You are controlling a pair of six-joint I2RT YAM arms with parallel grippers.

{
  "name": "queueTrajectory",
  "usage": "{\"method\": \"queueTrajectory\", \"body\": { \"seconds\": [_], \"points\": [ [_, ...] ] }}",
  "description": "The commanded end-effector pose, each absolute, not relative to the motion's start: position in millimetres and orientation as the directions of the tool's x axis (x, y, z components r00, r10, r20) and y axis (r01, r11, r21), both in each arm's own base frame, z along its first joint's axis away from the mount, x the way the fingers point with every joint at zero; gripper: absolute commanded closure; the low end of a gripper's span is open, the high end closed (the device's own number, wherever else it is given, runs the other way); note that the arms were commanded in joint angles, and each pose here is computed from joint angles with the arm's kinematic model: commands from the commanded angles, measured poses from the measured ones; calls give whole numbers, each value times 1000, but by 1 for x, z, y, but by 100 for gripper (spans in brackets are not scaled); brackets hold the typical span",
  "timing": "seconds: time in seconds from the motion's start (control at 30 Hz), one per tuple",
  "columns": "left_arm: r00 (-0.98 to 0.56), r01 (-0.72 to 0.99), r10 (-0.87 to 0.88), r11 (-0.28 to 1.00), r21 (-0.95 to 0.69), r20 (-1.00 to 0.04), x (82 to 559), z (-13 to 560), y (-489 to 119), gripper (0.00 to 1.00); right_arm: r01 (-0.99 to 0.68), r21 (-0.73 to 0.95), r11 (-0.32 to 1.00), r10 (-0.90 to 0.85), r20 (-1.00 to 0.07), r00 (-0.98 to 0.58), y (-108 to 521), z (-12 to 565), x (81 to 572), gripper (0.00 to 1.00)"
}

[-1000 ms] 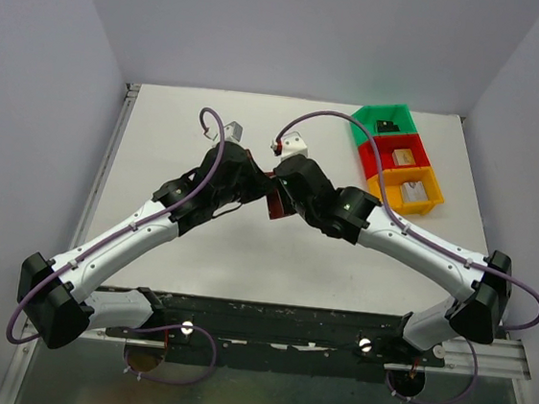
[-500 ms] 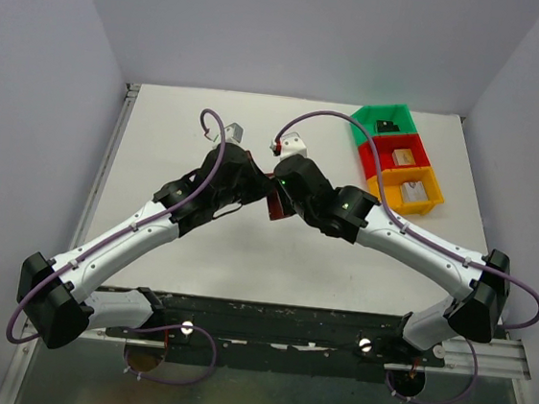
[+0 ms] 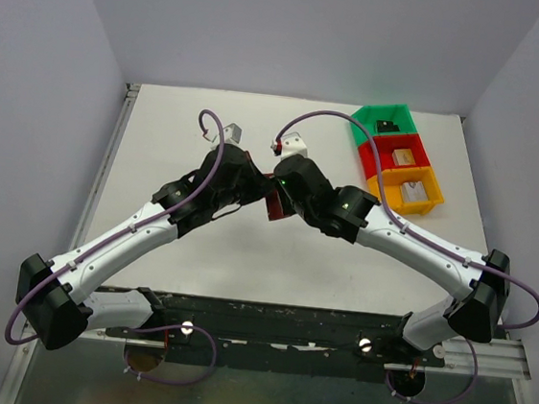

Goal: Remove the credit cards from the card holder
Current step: Open the card holder.

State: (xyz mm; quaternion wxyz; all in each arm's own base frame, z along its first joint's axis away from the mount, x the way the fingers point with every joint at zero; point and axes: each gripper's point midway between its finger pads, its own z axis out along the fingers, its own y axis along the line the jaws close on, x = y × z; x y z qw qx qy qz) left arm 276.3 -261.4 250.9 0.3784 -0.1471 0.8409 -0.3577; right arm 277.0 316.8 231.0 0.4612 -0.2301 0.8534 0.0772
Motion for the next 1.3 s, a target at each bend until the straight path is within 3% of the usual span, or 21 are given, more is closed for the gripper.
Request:
{"method": "queueTrajectory", "body": {
  "seconds": [0.0,0.67,0.8,0.93,1.17,1.27],
  "points": [
    [-640,55,-553,660,-750,-534,271,277,-260,100,-414,-133,900,-349,-790,-504,295,222,283,100],
    [-640,48,-541,682,-730,-546,272,270,-257,100,-383,-113,917,-315,-794,-520,277,222,285,100],
    [-628,123,-517,673,-730,-582,270,279,-259,100,-383,-108,917,-313,-790,-527,271,219,284,99],
    [-579,322,-402,687,-651,-710,270,287,-262,100,-361,-107,926,-299,-793,-530,258,222,286,99],
    [-458,546,-371,600,-585,-808,262,290,-244,100,-291,-89,953,-234,-827,-512,222,241,286,72],
    [-438,567,-370,593,-571,-819,262,293,-229,100,-337,-35,941,-191,-877,-441,221,261,280,48]
  ]
}}
